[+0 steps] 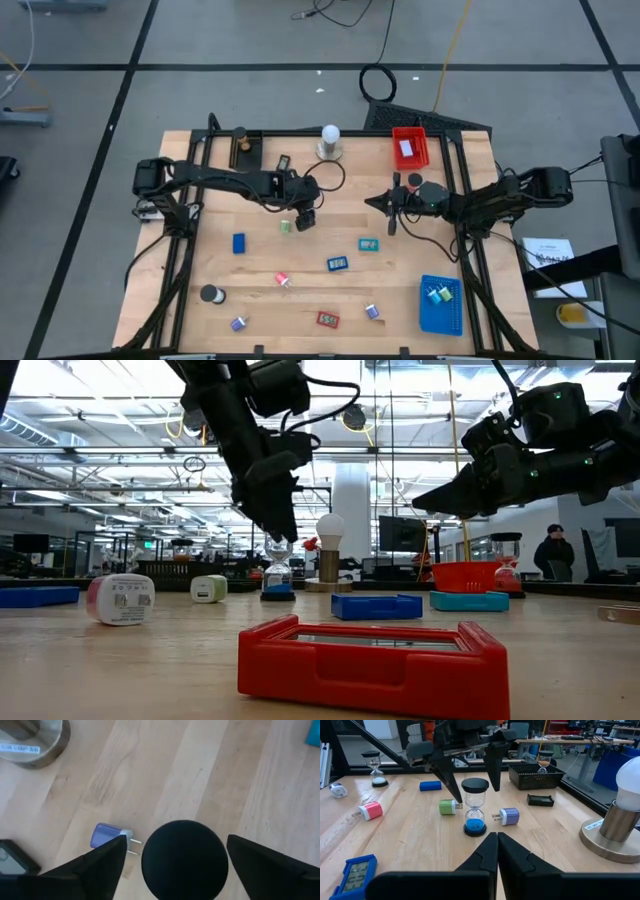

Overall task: Pick & Place Office items
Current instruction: Put the blue hourglass into the black bin

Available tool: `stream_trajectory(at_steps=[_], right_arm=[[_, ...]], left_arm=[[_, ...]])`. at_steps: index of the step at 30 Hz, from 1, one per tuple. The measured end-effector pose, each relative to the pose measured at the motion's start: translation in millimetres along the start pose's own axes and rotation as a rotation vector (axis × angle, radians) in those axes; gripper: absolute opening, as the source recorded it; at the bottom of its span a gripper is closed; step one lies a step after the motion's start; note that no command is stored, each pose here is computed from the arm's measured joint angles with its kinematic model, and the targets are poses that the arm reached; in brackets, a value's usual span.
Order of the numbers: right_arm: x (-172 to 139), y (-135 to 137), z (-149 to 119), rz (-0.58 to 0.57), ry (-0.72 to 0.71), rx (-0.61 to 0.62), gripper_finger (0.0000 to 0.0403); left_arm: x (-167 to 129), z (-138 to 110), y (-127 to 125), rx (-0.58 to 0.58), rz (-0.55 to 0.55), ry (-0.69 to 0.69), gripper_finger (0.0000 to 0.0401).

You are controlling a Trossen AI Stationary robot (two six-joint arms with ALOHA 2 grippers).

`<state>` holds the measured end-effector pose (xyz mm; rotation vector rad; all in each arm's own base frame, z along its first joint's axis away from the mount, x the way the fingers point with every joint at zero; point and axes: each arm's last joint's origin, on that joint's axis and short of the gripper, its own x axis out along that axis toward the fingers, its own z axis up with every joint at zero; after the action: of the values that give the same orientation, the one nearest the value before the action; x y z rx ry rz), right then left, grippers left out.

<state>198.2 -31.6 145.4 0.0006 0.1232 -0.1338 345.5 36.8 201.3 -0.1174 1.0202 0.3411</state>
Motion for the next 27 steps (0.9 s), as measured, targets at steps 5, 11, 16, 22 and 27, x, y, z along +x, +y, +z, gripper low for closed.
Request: stream_trajectory(at_steps=[5,11,16,22,27], right_arm=[[0,0,0,0.000,0.002,0.000,0.0001],[0,0,0,0.000,0.003,0.000,0.0001],[0,0,-1,0.000,0.009,0.000,0.0001],[0,0,-1,0.000,0.015,0.000,0.0001],[0,0,-1,0.000,0.015,0.000,0.0001]], left_arm=[[2,-2,-1,0.017,0.003,0.017,0.0280],[-3,-2,4,0.013,0.012,0.025,0.0212],[-39,4,20,-0.021,0.016,-0.052,0.0212],[-114,-13,56,-0.142,0.191,-0.095,0.0212],[-146,-36,87,-0.286,0.322,-0.051,0.0212]])
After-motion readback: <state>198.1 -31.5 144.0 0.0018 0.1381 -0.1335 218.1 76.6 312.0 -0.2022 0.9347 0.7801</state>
